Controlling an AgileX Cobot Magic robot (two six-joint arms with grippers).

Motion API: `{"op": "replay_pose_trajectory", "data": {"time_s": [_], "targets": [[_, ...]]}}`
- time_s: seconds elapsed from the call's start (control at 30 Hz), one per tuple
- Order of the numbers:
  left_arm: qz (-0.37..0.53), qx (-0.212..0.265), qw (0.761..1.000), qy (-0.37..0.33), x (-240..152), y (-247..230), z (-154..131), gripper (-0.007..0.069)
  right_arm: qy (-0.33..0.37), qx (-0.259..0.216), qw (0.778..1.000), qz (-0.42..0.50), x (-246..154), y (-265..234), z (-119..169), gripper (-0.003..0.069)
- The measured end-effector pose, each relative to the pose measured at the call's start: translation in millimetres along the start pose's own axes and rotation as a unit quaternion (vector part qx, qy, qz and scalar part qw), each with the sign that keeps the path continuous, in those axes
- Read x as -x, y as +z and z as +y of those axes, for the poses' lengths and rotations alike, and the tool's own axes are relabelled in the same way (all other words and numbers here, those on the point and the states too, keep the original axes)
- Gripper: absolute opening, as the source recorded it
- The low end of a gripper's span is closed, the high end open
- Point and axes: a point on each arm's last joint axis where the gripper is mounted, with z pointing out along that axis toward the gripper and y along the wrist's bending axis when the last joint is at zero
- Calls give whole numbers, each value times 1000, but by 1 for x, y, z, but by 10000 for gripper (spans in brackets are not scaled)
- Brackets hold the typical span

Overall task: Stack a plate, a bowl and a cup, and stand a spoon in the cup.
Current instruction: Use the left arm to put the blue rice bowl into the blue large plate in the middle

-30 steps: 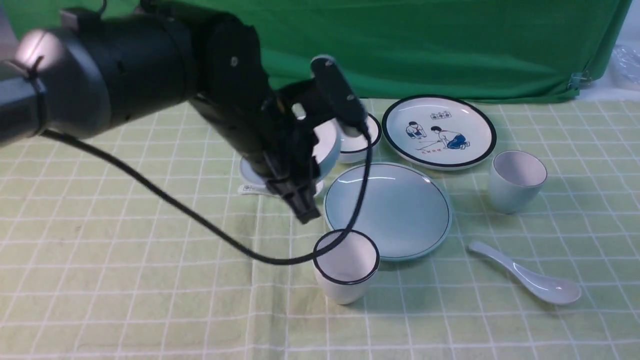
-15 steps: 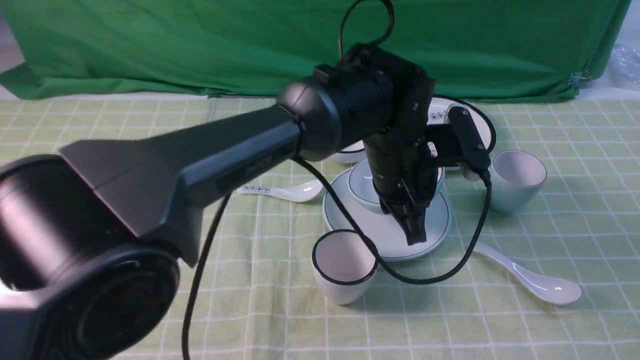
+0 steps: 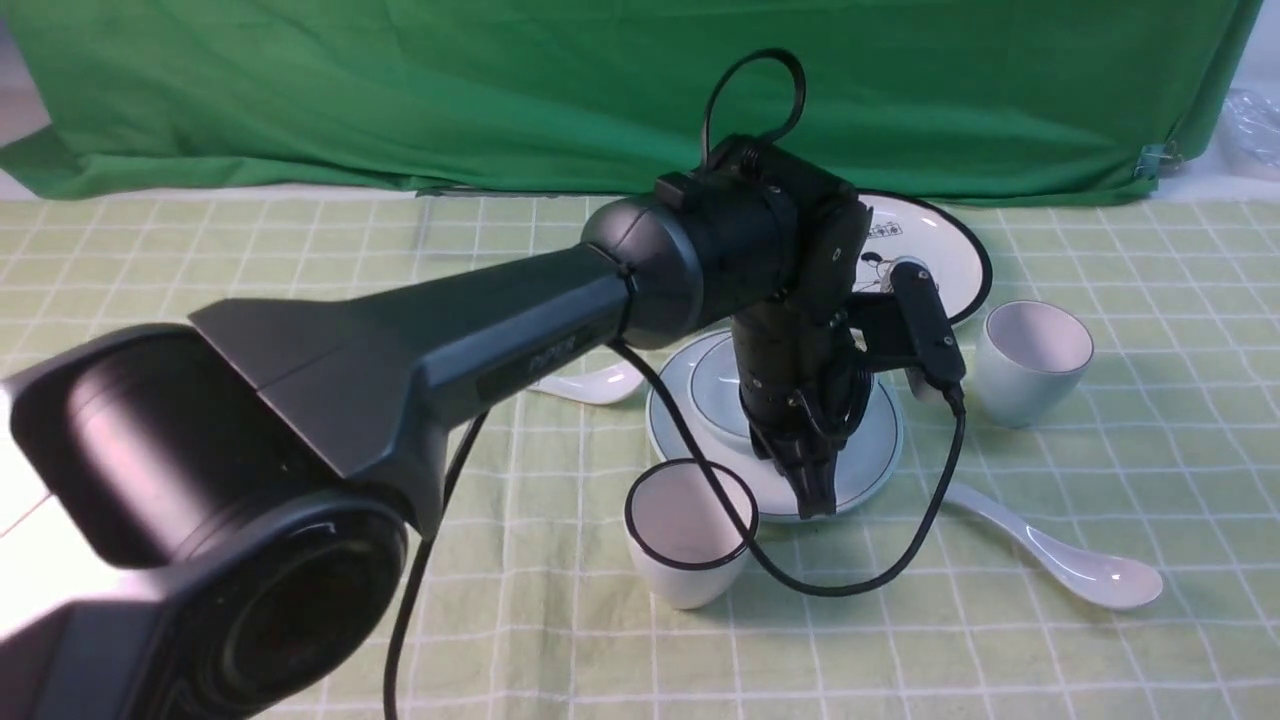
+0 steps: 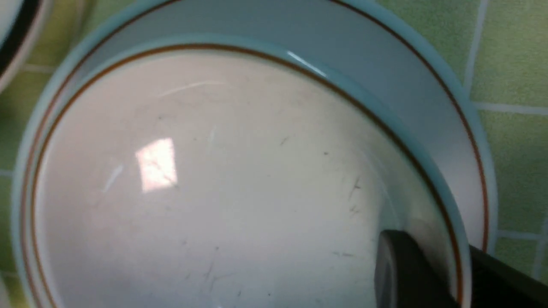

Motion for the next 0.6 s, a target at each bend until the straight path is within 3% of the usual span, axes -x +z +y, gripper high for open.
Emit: {"op": "replay_pose_trajectory", "data": {"time_s": [0.13,0.17,0.23,0.43,0.6], "targets": [[-1,-18,1000,-5,0,2,-3,239,0,0,1000,0,0,0,0,68],[-3,-19,1000,-7,1,2,-3,317,1,0,1000,0,0,0,0,85],[-6,-20,1000,-9,1,2,-3,395,1,0,1000,0,0,0,0,110],[-20,-27,999,-21,1,2,-2,495,2,0,1000,0,0,0,0,192],[-29,-37,998,-34,1,7,-1,497,14,0,1000,0,0,0,0,239]]}}
